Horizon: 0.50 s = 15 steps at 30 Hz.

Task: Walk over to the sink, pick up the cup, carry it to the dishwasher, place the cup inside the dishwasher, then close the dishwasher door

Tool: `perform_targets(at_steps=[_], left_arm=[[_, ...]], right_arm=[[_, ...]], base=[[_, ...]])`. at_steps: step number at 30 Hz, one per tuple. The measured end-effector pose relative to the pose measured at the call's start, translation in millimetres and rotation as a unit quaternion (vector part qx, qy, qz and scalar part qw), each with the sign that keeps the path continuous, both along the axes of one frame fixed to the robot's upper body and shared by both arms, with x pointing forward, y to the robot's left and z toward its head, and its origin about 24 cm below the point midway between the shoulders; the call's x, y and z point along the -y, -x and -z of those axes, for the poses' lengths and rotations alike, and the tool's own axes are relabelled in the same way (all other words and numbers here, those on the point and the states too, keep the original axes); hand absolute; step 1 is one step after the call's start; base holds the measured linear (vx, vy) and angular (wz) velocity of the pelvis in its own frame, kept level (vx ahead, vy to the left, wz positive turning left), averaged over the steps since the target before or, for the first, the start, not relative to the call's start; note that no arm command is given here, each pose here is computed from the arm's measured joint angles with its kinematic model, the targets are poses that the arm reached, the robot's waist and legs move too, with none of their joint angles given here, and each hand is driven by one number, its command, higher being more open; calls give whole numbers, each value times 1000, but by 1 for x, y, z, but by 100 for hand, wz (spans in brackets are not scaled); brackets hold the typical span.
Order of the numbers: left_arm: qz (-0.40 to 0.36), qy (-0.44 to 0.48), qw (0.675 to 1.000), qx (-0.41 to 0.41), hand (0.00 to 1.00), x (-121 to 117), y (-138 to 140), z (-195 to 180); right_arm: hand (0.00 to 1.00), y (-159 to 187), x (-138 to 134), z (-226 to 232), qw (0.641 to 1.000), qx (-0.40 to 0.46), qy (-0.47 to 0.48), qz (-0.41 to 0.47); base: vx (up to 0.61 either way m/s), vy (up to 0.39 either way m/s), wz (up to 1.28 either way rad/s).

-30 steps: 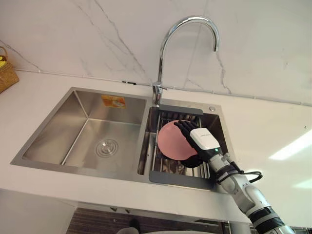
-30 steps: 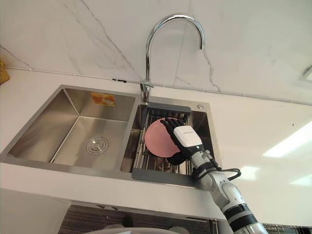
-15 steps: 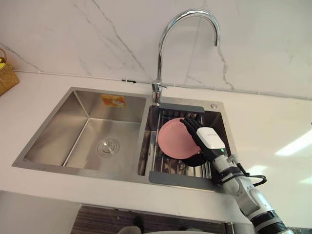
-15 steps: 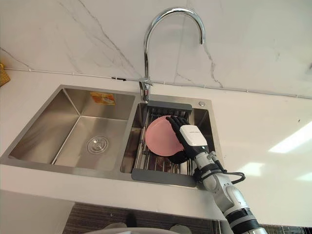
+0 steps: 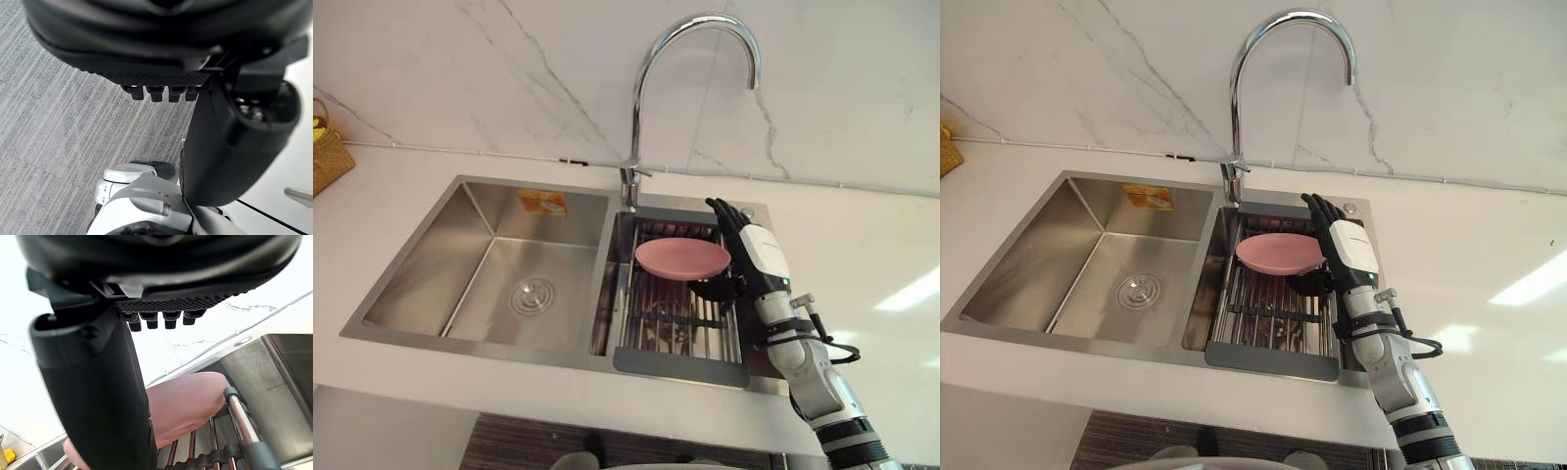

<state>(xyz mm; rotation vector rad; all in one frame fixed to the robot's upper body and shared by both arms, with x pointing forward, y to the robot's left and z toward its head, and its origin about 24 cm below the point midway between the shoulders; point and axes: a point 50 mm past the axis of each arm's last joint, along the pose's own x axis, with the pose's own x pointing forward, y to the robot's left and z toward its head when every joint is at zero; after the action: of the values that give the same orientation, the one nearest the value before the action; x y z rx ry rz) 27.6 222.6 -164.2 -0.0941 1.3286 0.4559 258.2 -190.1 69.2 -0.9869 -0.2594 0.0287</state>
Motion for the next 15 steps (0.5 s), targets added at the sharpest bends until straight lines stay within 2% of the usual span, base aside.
perform_targets(at_steps=[7,8,15], left_arm=[[0,0,1000,0,100,0,0,0],[0,0,1000,0,100,0,0,0],[0,0,1000,0,100,0,1,0]], right_arm=[[100,0,-3,2,1000,-11,-1,-8],[0,0,-3,2,1000,-14,0,-10],[0,1,-13,7,998,-43,5,-41]], base=[[0,0,0],[0,0,0],[0,0,0]])
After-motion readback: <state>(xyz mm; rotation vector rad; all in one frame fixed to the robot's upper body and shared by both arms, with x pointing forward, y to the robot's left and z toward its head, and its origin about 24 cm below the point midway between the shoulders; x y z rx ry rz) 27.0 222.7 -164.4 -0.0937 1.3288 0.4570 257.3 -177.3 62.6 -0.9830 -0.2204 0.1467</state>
